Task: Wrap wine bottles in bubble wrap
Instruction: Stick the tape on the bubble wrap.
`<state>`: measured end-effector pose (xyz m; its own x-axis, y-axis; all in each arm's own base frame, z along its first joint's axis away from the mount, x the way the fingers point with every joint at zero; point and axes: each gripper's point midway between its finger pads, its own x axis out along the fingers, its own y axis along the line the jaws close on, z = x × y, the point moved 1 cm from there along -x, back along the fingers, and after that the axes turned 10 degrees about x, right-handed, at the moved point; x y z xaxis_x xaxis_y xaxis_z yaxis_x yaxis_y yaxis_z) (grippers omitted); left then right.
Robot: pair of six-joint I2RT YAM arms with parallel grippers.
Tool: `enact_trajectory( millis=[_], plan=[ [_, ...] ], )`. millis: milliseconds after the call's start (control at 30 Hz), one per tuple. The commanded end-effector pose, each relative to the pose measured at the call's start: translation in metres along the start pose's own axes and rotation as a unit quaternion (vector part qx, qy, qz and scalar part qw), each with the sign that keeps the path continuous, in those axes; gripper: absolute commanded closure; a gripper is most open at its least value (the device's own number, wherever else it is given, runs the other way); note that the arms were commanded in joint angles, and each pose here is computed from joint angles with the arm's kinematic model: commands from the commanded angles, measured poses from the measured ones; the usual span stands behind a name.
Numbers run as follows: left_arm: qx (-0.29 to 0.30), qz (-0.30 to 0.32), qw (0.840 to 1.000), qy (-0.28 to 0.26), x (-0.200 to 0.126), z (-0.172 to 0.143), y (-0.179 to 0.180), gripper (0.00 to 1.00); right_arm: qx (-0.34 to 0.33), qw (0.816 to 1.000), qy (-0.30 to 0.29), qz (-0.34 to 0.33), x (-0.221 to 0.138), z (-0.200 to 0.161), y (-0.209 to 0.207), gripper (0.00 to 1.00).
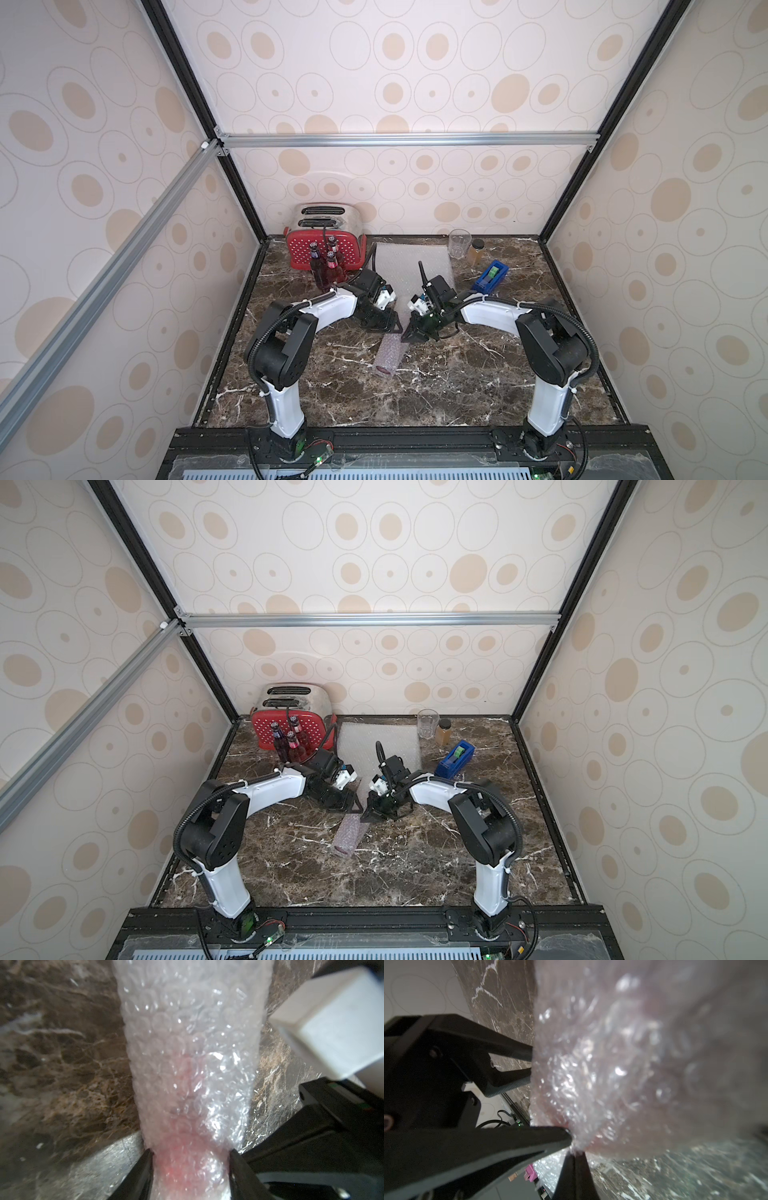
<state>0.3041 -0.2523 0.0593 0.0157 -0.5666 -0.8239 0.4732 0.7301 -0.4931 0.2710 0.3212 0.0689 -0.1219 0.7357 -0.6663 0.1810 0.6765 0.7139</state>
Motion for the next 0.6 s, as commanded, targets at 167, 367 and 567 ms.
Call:
enact_trajectory(
  millis=[167,367,567],
  plan=[
    [-0.002,0.022,0.999,0.030,-0.005,-0.018,0.001,0.40,0.031,0.999,-0.029,-0.009,0.019,0.006,-0.020,1.00],
    [0.025,0.020,0.999,0.012,-0.032,-0.004,-0.016,0.22,0.023,0.999,-0.025,-0.010,0.017,0.004,-0.017,1.00],
    [0.053,0.029,0.998,0.024,-0.039,-0.012,-0.016,0.08,0.016,1.000,-0.025,-0.008,0.015,0.004,-0.012,1.00]
  ],
)
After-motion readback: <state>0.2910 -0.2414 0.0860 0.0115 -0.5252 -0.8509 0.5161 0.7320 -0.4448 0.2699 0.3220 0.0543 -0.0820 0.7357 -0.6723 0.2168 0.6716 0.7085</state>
